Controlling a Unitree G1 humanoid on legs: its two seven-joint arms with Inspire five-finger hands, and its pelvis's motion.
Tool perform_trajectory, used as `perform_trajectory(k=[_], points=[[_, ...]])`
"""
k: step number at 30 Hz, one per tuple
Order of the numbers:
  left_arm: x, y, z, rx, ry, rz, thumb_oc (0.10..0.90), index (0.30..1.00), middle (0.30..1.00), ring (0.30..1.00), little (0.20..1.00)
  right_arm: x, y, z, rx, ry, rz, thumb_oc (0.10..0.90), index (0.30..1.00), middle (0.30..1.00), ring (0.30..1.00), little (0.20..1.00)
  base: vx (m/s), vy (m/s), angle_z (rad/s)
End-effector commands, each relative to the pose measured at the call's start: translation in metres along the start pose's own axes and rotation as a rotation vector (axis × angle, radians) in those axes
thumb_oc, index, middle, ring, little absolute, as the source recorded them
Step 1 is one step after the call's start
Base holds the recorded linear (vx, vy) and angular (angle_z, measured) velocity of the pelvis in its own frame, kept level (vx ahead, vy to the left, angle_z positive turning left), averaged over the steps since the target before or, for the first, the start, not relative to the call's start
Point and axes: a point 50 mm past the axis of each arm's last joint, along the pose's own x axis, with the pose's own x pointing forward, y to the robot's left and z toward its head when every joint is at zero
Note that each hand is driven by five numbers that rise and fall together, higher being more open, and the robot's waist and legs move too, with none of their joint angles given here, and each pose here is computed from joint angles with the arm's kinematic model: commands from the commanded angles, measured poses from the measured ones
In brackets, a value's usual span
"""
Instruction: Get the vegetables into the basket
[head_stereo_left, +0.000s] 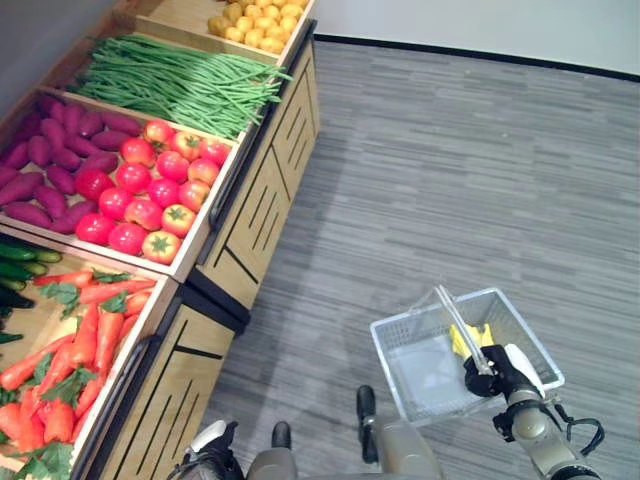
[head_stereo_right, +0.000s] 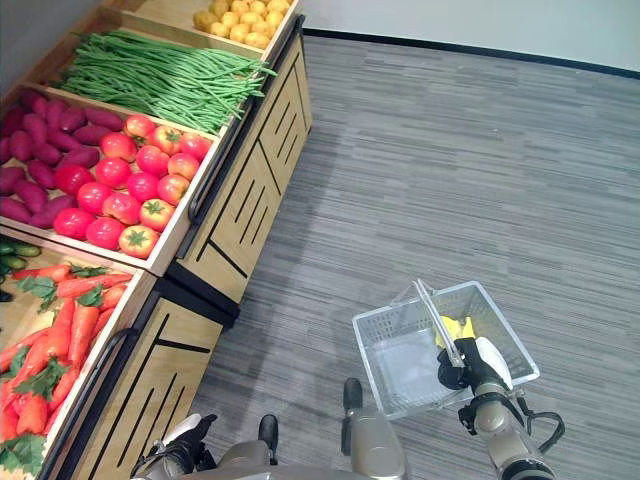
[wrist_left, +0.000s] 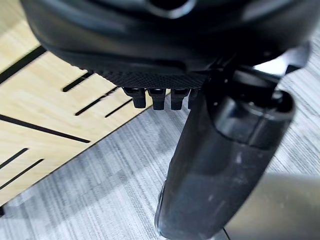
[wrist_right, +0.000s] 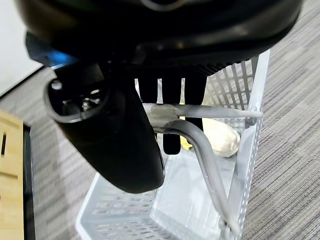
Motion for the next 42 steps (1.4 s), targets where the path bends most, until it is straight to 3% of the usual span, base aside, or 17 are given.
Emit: perform_trajectory(k=[1, 8, 28, 42], points=[[0.001, 0.015, -0.016, -0.009, 0.067, 0.046, 0.9, 1.0, 1.0, 1.0, 1.0, -0.001, -0.04, 0.01, -0.008, -0.116, -0.158, 0.4, 0.3, 0.3, 0.3, 0.3, -0.01, -0.084, 0.56], [0.002, 0.016, -0.013, 0.022, 0.059, 0.052, 0.9, 1.0, 1.0, 1.0, 1.0, -0.005, -0.041, 0.002, 0.001, -0.084, -0.191, 0.4, 0.3, 0.3, 0.3, 0.3, 0.09, 0.028, 0.71], [0.001, 0.027, -0.031, -0.026, 0.1, 0.084, 0.9, 1.0, 1.0, 1.0, 1.0, 0.007, -0.004, 0.016, 0.048, -0.056, -0.105, 0.4, 0.3, 0.3, 0.3, 0.3, 0.09, 0.174, -0.18], [0.0, 0.026, -0.033, -0.074, 0.117, 0.093, 0.9, 1.0, 1.0, 1.0, 1.0, 0.009, -0.002, 0.01, 0.022, -0.029, -0.094, 0.4, 0.3, 0.3, 0.3, 0.3, 0.15, -0.064, 0.55]])
